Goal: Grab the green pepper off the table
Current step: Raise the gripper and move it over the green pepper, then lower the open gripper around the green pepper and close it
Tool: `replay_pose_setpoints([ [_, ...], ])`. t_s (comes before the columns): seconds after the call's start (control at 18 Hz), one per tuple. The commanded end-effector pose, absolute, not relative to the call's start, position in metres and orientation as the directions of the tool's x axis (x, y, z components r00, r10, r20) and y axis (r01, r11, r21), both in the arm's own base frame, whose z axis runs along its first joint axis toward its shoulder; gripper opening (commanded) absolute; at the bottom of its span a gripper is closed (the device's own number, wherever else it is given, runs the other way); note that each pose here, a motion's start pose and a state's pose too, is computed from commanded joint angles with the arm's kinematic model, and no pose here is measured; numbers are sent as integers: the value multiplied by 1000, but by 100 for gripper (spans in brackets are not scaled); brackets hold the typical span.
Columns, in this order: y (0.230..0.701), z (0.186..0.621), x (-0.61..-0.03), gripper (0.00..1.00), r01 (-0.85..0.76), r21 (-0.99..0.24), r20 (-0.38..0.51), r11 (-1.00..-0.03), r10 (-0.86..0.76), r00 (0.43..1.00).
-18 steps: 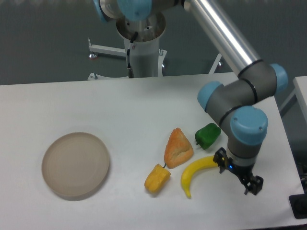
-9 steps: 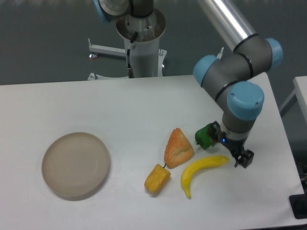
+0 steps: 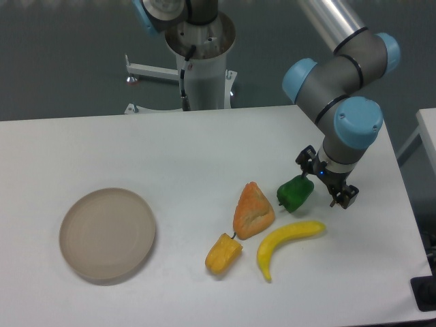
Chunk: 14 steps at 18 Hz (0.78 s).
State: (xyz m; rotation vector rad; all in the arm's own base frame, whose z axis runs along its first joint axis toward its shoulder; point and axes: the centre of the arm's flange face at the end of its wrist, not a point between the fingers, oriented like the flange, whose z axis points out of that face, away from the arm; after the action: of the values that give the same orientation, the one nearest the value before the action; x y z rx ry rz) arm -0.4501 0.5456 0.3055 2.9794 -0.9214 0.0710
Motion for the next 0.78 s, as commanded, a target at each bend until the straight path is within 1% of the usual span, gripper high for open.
replay_pose_setpoints([
  [0.17,539,296,-448,100,-559,2,72,-829,-558,827],
  [0.33,534,291,-447,100,-542,-48,92,-839,-544,834],
  [0.78,530,275,-441,100,-516,-101,131,-851,-525,841],
])
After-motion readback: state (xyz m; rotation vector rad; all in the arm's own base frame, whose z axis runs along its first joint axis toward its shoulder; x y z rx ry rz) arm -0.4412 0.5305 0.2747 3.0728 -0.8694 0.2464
